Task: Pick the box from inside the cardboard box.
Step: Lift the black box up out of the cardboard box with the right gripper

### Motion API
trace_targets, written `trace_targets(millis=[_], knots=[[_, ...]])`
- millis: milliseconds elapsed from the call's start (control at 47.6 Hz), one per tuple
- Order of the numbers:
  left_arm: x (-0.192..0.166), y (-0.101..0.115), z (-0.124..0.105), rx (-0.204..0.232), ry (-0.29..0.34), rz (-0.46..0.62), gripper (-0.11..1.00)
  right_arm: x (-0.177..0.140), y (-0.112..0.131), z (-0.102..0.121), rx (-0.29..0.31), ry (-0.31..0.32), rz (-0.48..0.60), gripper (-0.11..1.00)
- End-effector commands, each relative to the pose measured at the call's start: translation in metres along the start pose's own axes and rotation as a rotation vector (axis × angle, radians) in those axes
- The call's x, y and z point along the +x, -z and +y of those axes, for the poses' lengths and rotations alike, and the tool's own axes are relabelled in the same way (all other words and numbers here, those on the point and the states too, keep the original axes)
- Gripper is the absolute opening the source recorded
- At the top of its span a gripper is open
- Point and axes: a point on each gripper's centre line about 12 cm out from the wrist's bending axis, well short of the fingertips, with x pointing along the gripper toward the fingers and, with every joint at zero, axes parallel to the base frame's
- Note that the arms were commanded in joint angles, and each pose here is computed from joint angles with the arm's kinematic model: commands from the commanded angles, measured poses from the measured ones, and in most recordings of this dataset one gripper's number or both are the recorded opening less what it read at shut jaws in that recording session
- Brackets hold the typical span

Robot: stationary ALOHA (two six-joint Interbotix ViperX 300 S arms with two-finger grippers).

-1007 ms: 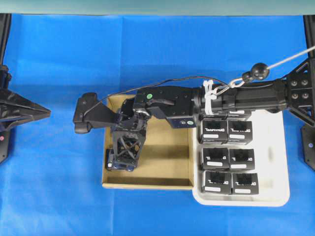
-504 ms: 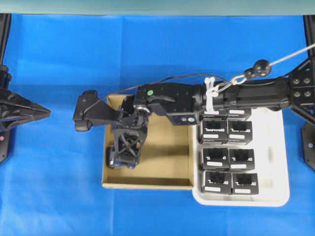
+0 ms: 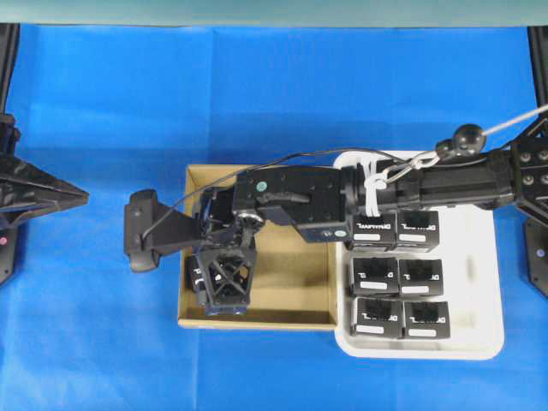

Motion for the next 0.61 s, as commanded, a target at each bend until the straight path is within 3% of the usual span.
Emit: trace_targets(millis=[0,210,462,588], knots=[[0.001,-0.01,-0.001,-0.001,0.002,-0.023,0.02,0.003,0.0,-0.001,-0.02,0.019,0.002,0.98],[0.001,-0.01,-0.001,-0.001,0.002,-0.024,0.02,0.018,0.007,-0.007,-0.052,0.046,0.045,0.98],[0.001,-0.01,-0.001,-0.001,0.002,-0.024,0.02,0.04,0.013,0.013,-0.088,0.027,0.083,0.98],[0.002,-0.008,-0.001,-0.001,0.002,-0.018,0.02,0.047,0.014,0.017,-0.073,0.028,0.081,0.98]])
